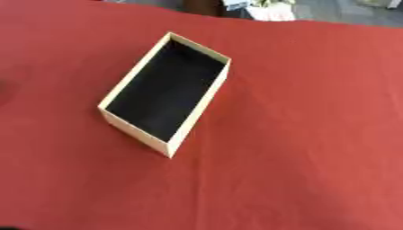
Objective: Pick up objects on the table and place them in the box.
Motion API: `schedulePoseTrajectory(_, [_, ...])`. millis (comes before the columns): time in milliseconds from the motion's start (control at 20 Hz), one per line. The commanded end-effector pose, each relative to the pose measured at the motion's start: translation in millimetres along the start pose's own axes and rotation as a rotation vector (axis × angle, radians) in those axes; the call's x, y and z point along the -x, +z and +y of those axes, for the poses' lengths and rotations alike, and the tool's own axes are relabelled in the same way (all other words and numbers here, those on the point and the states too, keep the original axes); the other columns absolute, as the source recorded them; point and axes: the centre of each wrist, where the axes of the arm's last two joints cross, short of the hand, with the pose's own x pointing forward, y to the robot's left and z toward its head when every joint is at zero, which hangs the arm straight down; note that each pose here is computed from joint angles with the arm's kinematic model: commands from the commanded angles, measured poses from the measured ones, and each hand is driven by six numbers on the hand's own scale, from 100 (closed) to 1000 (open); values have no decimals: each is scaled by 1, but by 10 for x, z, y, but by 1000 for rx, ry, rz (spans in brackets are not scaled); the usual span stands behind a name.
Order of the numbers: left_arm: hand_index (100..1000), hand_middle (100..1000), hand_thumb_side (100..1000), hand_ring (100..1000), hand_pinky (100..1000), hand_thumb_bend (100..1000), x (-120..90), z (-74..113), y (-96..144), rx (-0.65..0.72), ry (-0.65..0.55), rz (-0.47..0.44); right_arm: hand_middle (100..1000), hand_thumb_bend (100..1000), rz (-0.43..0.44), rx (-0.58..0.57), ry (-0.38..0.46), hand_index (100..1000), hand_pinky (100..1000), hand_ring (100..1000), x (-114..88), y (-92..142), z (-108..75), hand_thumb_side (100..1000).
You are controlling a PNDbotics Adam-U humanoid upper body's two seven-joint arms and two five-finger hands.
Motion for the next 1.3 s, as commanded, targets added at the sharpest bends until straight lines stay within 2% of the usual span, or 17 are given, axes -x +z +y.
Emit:
schedulePoseTrajectory(50, [903,874,293,888,876,364,137,64,-79,74,-22,64,894,100,-43,-5,31,885,835,907,-41,-94,-87,940])
schedulePoseTrajectory(100, [903,870,229,887,874,370,183,51,-100,98,-13,95,894,100,-43,-7,30,884,835,907,-42,-93,-85,941])
schedulePoseTrajectory(250, [902,866,157,886,874,377,311,41,-174,156,10,182,894,100,-41,-8,27,884,835,907,-43,-92,-81,942])
schedulePoseTrajectory(300, [899,861,100,883,869,386,355,42,-200,173,13,211,894,100,-41,-9,26,885,835,907,-43,-92,-80,942])
schedulePoseTrajectory(550, [914,864,100,897,865,419,544,-6,-318,266,52,337,893,100,-43,-10,18,884,834,907,-50,-99,-68,942])
schedulePoseTrajectory(700, [889,842,237,928,885,520,654,-76,-354,336,97,349,892,100,-42,-10,12,883,834,906,-53,-101,-60,942])
schedulePoseTrajectory(750, [891,843,248,928,886,526,698,-90,-363,356,103,351,892,100,-42,-10,11,883,834,906,-54,-102,-60,942])
schedulePoseTrajectory(850, [910,857,325,934,890,569,781,-130,-368,396,104,353,891,100,-45,-8,7,882,833,904,-57,-109,-57,940])
schedulePoseTrajectory(1000, [913,858,334,930,890,589,913,-168,-373,444,83,361,891,100,-48,-9,1,881,833,904,-64,-118,-49,939])
schedulePoseTrajectory(1300, [911,851,322,925,872,555,1138,-214,-407,521,77,373,888,100,-50,-3,-7,879,832,902,-67,-122,-45,931])
